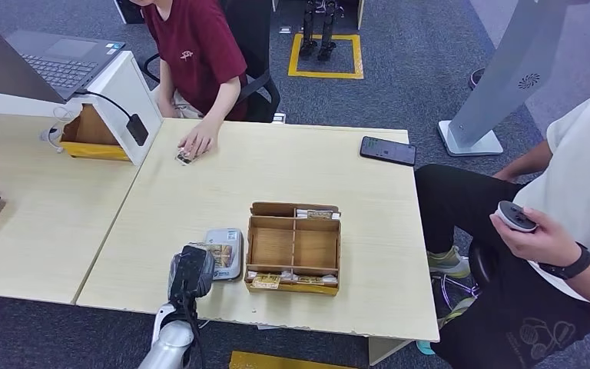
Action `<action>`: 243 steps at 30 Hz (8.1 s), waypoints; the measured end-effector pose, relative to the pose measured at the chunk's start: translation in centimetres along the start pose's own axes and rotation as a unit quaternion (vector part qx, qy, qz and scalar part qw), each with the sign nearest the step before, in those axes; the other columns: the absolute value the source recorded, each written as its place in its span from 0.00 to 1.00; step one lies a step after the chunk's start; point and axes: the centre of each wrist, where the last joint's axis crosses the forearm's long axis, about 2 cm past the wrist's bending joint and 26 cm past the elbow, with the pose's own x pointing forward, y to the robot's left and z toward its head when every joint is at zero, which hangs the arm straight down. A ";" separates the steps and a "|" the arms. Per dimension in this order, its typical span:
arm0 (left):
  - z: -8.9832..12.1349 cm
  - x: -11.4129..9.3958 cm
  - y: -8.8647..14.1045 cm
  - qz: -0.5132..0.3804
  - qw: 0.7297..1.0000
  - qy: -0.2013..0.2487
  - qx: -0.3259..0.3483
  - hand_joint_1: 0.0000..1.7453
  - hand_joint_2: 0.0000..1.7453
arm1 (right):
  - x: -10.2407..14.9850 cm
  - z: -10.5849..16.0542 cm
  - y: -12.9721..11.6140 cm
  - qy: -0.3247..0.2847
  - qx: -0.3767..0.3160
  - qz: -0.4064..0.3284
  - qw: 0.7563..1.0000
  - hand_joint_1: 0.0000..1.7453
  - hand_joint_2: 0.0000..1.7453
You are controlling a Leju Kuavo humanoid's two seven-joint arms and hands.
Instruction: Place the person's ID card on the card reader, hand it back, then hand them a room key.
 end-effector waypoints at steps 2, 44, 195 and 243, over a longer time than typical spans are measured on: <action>0.2 0.1 0.1 0.015 1.000 -0.002 -0.002 1.00 1.00 | 0.0 0.0 0.0 0.000 -0.001 0.000 1.000 0.00 0.00; -7.5 7.1 7.2 0.033 0.962 -0.196 0.185 1.00 1.00 | 0.9 0.0 0.0 -0.039 0.008 0.049 0.998 0.00 0.00; 7.2 5.2 -2.3 -0.399 0.840 -0.364 -0.051 0.00 1.00 | 0.2 -0.1 -0.3 -0.035 0.007 0.041 0.999 0.00 0.00; 6.2 4.3 -0.9 -0.271 0.909 -0.314 -0.031 1.00 1.00 | 0.4 -0.1 -0.2 -0.041 0.000 0.050 0.998 0.00 0.00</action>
